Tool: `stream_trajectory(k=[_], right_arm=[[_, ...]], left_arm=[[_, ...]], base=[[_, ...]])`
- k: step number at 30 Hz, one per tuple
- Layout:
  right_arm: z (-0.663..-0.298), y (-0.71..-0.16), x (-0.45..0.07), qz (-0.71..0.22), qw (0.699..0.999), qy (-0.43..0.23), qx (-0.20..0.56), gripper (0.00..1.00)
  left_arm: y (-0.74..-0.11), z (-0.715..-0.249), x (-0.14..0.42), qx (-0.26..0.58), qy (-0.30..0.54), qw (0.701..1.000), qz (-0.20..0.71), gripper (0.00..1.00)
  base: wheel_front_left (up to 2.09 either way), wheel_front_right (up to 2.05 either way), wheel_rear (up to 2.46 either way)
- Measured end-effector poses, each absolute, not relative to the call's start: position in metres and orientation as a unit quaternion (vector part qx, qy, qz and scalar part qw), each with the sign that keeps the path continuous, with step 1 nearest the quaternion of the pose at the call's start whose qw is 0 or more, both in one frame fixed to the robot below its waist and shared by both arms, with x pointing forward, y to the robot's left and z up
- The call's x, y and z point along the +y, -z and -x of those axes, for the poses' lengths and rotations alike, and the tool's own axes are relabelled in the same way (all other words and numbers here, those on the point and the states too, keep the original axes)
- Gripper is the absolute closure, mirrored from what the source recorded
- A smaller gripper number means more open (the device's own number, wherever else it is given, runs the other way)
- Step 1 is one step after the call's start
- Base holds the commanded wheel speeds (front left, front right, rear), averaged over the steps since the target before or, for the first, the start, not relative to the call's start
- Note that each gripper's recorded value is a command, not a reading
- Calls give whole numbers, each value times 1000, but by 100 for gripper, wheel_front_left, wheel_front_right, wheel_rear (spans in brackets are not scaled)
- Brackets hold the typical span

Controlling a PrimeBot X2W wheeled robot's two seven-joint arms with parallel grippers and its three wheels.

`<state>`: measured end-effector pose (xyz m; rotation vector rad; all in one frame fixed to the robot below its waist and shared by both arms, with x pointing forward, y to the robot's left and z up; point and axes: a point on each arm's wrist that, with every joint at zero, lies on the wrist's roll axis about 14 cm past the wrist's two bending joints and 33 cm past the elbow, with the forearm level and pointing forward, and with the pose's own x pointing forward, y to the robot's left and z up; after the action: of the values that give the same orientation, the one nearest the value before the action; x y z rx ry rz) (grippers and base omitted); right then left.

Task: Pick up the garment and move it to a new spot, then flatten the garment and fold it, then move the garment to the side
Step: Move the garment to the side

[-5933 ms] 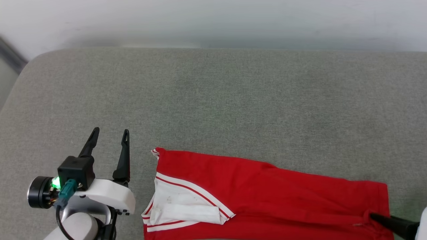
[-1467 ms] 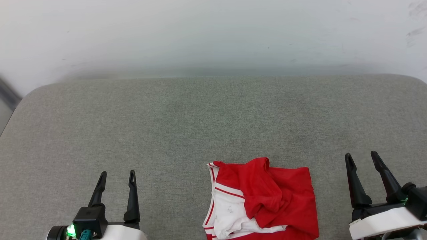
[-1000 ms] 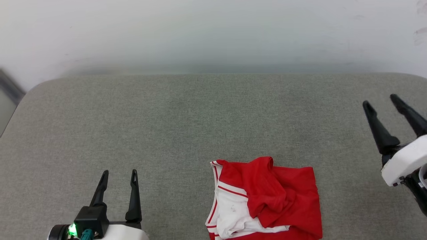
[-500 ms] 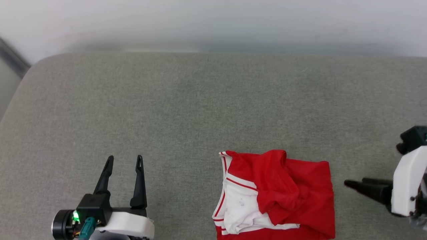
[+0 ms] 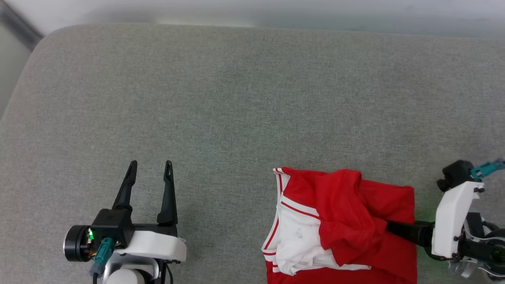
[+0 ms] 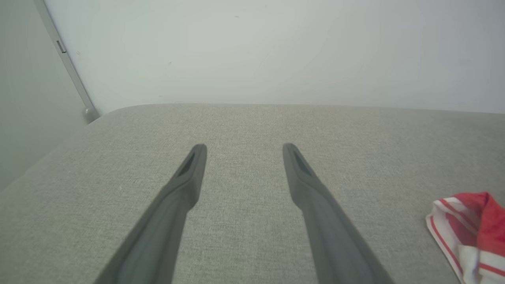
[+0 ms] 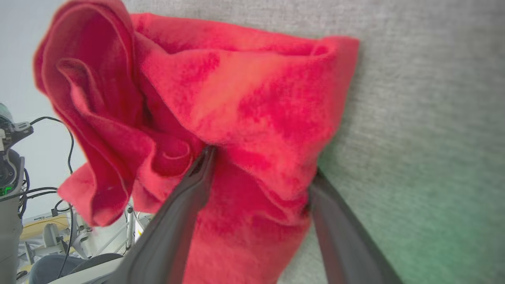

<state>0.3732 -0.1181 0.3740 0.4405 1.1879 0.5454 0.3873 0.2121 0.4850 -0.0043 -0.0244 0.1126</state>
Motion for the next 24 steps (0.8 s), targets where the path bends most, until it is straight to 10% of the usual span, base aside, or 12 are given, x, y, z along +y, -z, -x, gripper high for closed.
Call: stream_trajectory(k=[7, 8, 9, 24], right_arm=[[-365, -362, -101, -183, 755, -276, 566, 0], [-364, -362, -101, -182, 756, -275, 565, 65], [-364, -362, -101, -181, 757, -276, 565, 100], [-381, -444, -105, -79, 824, -333, 451, 100]], left_arm=[[-482, -387, 215, -8, -61, 998, 2, 0], [-483, -387, 215, -8, -61, 998, 2, 0], [-483, -387, 215, -9, -61, 998, 2, 0], [-495, -375, 203, -26, -45, 999, 11, 0]], base=[[0, 0, 0], [0, 0, 0], [0, 0, 0], [0, 0, 0]])
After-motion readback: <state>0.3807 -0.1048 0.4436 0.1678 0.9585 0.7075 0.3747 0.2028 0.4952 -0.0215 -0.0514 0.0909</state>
